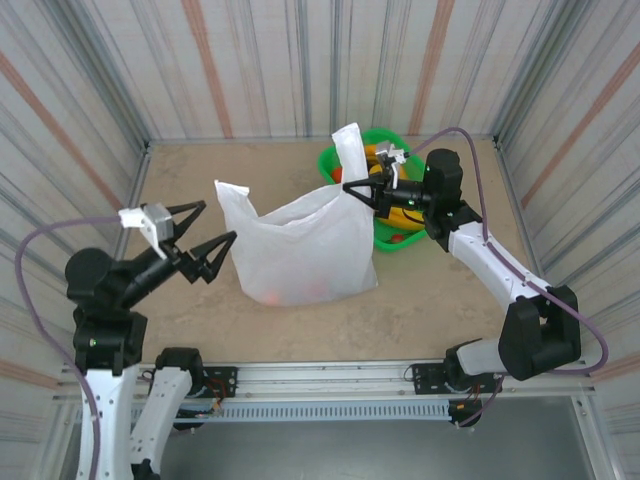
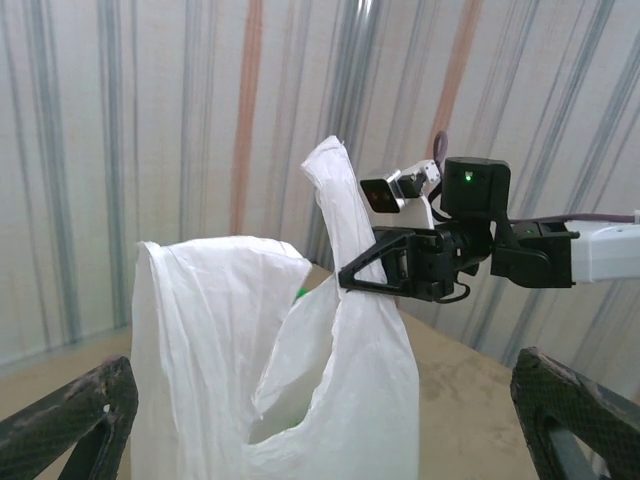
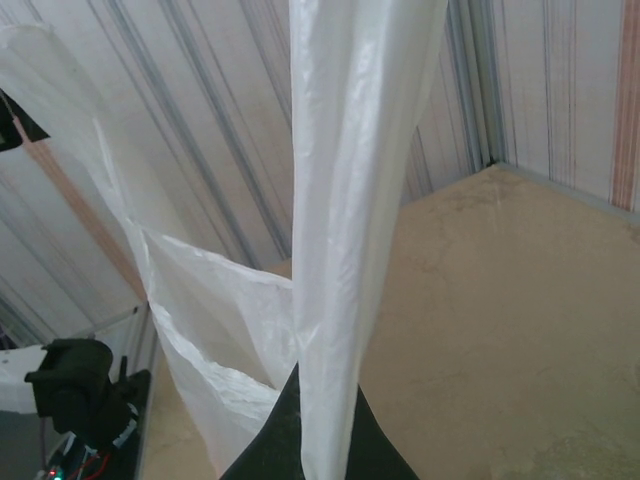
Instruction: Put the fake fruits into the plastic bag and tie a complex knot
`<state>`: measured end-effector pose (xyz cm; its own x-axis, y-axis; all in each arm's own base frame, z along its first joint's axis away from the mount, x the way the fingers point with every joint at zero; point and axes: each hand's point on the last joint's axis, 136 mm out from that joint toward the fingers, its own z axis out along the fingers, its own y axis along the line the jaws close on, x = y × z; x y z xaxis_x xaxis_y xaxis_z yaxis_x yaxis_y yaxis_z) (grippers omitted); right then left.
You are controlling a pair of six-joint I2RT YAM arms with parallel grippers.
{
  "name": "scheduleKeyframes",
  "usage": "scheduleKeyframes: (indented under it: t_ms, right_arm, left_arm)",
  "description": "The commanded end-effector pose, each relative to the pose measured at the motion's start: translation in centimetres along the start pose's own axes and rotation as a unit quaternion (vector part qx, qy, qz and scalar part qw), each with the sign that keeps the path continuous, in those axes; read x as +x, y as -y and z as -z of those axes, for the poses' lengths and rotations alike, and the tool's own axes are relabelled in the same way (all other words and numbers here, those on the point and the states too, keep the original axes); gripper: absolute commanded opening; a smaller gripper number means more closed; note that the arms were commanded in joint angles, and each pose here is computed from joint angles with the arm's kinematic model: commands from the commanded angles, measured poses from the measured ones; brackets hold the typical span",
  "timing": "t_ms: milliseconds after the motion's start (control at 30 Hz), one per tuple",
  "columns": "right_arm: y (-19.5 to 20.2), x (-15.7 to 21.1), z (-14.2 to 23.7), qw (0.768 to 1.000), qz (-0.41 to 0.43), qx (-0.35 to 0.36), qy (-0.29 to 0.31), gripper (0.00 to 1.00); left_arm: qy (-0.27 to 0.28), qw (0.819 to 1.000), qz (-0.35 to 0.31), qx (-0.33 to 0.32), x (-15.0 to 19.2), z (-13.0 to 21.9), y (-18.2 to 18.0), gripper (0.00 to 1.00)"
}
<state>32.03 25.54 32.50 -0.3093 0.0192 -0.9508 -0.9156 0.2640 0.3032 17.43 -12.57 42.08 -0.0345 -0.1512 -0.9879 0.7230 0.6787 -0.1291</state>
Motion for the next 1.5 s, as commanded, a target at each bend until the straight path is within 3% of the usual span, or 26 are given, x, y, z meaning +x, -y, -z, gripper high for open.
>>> scheduleKeyframes:
  t_ms: [0, 200, 400, 600, 933, 1200, 1467]
  right_arm:
    - [-0.3, -0.3, 0.1, 1.000, 0.000, -0.012, 0.005, 0.00]
    - [-0.5, -0.3, 0.1, 1.000, 0.000, -0.018, 0.004, 0.00]
    - [-0.7, -0.4, 0.0, 1.000, 0.000, -0.025, 0.004, 0.00]
    - [-0.9, -0.6, 0.0, 0.999, 0.002, -0.032, 0.003, 0.00]
    - [-0.9, -0.6, -0.1, 0.999, -0.003, -0.035, -0.002, 0.00]
    - [-0.9, -0.6, -0.2, 0.999, -0.003, -0.033, -0.002, 0.00]
    - [-1.2, -0.7, -0.3, 0.999, -0.002, -0.032, -0.001, 0.00]
  left_arm:
    - [-0.014, 0.997, 0.002, -0.082, 2.0, 0.7, -2.8, 0.99]
    - [-0.012, 0.996, 0.067, -0.066, 6.3, -1.5, -5.2, 0.99]
    - [0.014, 0.996, 0.085, 0.017, 8.3, -3.9, -5.3, 0.99]
    - [0.037, 0.997, 0.058, 0.038, 9.3, -4.7, -5.9, 0.99]
    - [0.045, 0.989, 0.046, 0.134, 8.5, -7.4, -5.1, 0.96]
    - [0.025, 0.982, 0.030, 0.186, 9.0, -9.6, -3.0, 0.80]
    - [0.012, 0.978, 0.035, 0.203, 10.0, -11.1, -2.7, 0.51]
